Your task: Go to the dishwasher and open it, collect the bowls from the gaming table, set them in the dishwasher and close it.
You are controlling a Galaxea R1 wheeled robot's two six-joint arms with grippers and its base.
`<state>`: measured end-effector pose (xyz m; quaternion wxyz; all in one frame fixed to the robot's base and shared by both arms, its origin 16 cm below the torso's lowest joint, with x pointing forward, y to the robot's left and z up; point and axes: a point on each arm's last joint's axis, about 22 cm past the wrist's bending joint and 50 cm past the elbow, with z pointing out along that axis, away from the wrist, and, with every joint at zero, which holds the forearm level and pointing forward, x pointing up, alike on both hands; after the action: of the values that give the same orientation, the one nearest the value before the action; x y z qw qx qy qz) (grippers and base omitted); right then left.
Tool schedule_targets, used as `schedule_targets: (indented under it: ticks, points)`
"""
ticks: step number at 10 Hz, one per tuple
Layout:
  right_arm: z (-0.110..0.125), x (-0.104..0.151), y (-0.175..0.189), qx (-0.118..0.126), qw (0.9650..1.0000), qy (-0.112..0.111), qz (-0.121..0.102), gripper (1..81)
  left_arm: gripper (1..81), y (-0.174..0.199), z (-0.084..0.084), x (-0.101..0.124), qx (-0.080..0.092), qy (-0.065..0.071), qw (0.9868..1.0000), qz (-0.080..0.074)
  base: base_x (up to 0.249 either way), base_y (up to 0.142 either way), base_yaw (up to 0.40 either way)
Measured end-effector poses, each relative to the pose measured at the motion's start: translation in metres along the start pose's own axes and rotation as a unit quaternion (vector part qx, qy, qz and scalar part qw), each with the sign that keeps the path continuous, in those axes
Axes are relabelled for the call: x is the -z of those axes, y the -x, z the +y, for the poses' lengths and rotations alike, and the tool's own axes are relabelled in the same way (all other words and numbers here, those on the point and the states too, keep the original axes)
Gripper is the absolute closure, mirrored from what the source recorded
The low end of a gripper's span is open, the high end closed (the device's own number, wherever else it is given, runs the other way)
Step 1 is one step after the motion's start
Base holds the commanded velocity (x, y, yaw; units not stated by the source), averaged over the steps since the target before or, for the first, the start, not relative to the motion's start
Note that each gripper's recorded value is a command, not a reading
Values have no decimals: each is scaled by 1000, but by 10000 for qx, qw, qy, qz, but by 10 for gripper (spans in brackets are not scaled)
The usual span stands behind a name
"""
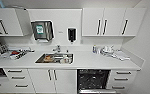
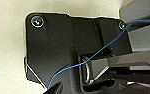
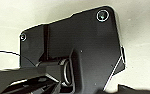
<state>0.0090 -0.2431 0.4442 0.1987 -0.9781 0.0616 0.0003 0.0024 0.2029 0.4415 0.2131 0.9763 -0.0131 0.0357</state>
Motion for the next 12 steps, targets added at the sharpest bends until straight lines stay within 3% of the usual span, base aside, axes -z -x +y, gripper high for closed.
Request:
schedule_targets:
  ticks: [2, 7, 10, 12]
  points:
    - [-6, 1, 2, 41, 9999, -44, 81, 10, 10, 1, 1, 3, -40, -1, 10000, 79, 0, 0, 0]
    - [-2, -4, 4, 83, 9999, 69, 98, 10, 10, 3, 12, -3, -43, 38, 9999, 98, 0, 0, 0]
    - [12, -13, 6, 66, 9991, 392, 112, 10, 10, 4, 3, -9, -53, -177, 9998, 96, 0, 0, 0]
    - [19, -22, 27, -10, 9977, 679, -4, 10, 10, 5, 0, -15, -63, -326, 9994, 83, 0, 0, 0]
